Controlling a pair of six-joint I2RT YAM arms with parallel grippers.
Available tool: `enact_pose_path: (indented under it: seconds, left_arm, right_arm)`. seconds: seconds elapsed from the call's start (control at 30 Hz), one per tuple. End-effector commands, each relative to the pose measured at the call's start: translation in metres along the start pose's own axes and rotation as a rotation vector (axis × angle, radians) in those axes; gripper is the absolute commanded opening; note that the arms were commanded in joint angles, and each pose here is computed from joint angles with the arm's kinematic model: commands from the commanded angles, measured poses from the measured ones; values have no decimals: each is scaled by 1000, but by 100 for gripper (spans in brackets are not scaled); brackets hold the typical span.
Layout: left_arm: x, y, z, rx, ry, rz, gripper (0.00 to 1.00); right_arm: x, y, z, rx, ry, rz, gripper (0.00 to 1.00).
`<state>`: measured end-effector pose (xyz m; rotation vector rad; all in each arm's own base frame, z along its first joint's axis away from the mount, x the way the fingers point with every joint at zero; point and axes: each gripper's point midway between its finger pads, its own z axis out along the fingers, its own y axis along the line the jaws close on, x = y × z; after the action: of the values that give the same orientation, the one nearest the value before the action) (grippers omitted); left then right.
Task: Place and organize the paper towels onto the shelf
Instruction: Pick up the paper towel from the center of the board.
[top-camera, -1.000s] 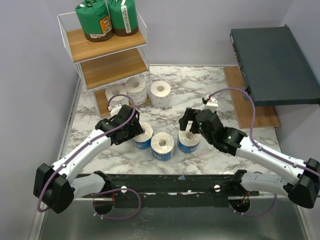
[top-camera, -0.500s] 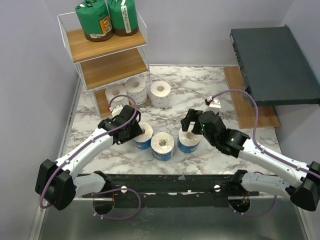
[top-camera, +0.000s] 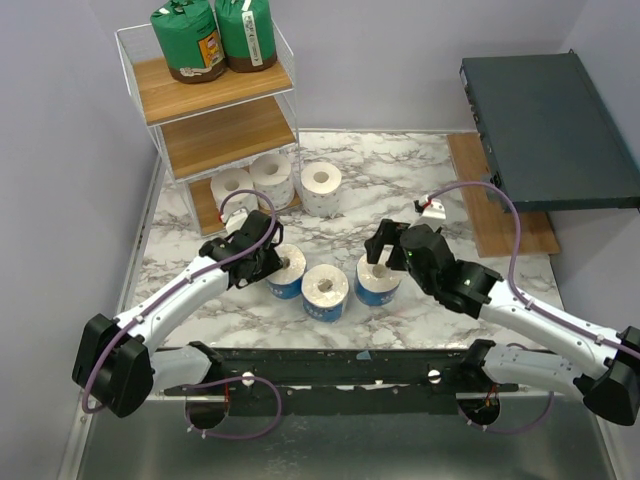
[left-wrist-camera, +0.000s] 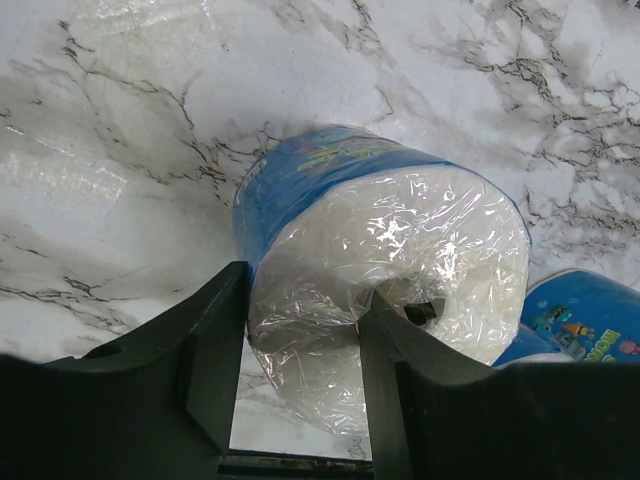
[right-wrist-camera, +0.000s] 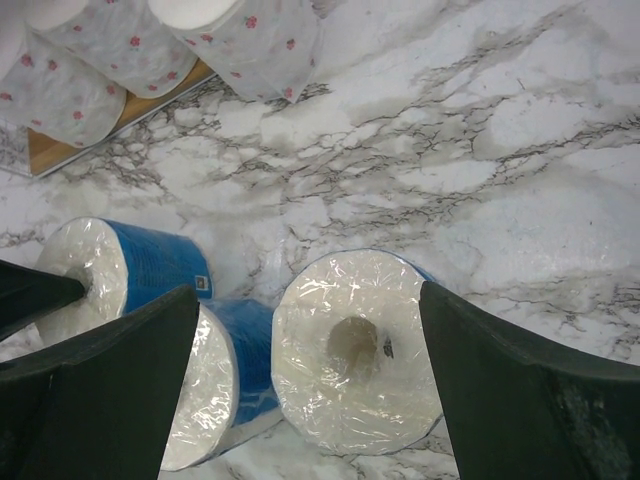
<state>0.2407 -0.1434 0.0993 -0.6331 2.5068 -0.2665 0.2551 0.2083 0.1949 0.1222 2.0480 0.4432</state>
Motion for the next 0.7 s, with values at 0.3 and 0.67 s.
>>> enact_pose_path:
  seconds: [0.3, 0.67]
  left_arm:
    - [-30, -5, -62, 59, -83, -19, 4]
    - [-108, -6, -152, 21, -218, -408, 0]
  right_arm:
    - [-9, -10, -7, 30, -53, 32, 94]
    - [-13, -8, -10, 18, -62, 45, 94]
